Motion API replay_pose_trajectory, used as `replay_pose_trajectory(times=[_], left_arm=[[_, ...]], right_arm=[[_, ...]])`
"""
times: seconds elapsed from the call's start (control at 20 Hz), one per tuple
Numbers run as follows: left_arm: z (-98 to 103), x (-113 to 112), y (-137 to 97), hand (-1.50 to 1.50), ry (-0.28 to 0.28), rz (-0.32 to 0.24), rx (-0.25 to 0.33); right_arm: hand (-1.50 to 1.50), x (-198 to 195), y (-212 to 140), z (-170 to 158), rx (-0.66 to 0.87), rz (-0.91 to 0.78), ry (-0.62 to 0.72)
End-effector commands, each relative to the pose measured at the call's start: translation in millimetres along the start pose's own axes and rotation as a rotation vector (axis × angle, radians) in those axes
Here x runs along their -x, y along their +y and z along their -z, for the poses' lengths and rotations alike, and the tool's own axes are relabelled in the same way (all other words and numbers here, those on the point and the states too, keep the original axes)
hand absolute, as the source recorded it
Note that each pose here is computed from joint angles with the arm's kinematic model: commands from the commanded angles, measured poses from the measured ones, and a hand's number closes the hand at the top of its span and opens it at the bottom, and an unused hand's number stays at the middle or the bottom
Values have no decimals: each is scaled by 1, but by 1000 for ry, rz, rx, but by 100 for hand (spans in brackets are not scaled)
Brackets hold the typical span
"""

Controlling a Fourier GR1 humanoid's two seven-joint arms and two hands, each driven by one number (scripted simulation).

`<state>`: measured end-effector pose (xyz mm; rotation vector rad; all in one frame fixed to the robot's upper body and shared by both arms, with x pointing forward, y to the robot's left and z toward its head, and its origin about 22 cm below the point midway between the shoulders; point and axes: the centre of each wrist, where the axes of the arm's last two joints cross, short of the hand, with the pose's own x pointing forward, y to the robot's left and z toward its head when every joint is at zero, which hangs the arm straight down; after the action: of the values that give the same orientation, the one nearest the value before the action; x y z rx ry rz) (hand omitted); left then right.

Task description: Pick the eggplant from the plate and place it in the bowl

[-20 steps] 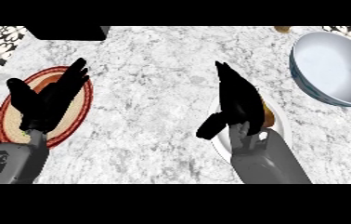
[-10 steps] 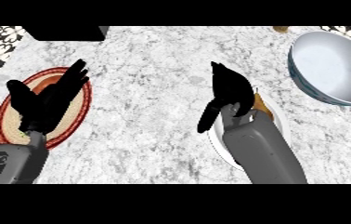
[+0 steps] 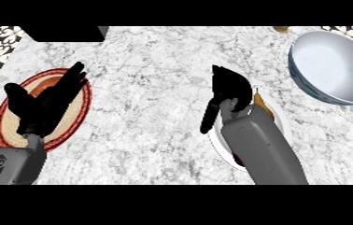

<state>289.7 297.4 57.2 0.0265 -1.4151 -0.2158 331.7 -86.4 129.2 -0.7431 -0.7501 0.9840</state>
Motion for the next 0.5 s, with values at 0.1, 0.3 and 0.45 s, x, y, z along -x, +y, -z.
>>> replay_pose_trajectory(times=[0.1, 0.3, 0.45], left_arm=[[-2, 5, -10, 0, 3, -11, 8], [-1, -1, -3, 0, 3, -10, -6], [5, -1, 10, 0, 5, -11, -11]], right_arm=[[-150, -11, -1, 5, -39, -112, 265], [-150, 3, 4, 3, -52, -121, 249], [-150, -7, 1, 5, -40, -116, 249]])
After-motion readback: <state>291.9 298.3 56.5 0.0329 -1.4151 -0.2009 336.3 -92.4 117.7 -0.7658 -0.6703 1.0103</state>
